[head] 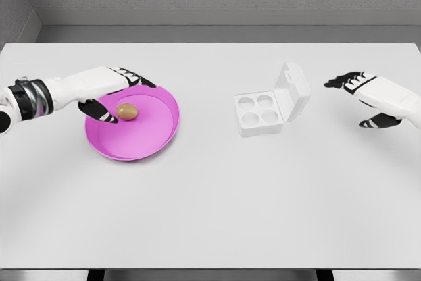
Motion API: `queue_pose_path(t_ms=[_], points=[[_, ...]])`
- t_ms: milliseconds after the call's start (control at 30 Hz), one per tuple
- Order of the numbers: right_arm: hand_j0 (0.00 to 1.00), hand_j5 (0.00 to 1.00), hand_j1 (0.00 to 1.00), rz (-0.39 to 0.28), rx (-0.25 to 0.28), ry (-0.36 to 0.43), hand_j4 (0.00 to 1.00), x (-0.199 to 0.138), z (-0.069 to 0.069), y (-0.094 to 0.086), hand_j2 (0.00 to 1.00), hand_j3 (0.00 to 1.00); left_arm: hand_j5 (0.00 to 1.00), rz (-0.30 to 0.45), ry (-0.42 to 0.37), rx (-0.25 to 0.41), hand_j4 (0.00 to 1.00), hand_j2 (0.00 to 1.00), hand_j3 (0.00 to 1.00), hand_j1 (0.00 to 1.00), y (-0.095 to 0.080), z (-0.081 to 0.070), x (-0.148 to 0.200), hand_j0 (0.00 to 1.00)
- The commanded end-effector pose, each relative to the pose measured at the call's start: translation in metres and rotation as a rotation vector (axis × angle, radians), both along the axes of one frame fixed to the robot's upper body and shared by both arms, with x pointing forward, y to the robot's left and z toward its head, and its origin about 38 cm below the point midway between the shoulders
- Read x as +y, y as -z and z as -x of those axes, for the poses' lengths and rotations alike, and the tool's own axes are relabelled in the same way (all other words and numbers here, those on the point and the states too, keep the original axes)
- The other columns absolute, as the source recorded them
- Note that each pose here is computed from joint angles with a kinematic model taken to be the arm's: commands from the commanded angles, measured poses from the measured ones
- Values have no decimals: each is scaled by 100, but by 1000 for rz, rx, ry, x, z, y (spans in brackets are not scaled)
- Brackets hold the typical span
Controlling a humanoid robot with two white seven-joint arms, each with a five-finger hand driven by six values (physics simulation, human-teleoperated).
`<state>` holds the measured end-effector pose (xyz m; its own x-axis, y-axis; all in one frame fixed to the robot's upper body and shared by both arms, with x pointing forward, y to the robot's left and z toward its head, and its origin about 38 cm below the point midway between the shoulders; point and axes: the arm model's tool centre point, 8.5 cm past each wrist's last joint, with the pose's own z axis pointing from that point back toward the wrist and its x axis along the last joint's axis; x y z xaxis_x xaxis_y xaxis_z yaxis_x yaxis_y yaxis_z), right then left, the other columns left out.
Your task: Pack egg into the box and close the box lid
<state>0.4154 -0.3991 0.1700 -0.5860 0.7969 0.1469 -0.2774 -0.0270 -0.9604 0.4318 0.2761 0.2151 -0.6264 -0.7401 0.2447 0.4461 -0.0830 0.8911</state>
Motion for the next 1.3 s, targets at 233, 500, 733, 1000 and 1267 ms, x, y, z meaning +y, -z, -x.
queue_pose_path(t_ms=[233,500,733,1000,1267], points=[[100,100,100,22,87,34,100,1,-10,18,100,100,79,-11,-42,44,79,79,79,79,15,-5,12,79],[100,100,100,21,84,31,100,1,-10,17,100,100,79,-39,-71,63,79,79,79,79,27,-11,18,79],[100,100,100,19,79,24,100,3,-10,15,100,100,79,-21,-54,68,79,79,79,79,30,-12,7,79],[100,100,100,18,76,23,100,3,-10,14,100,100,79,-12,-60,83,79,79,79,79,42,-18,-2,79],[100,100,100,17,78,23,100,3,-10,14,100,100,79,-52,-52,83,79,79,79,79,49,-17,-4,79]])
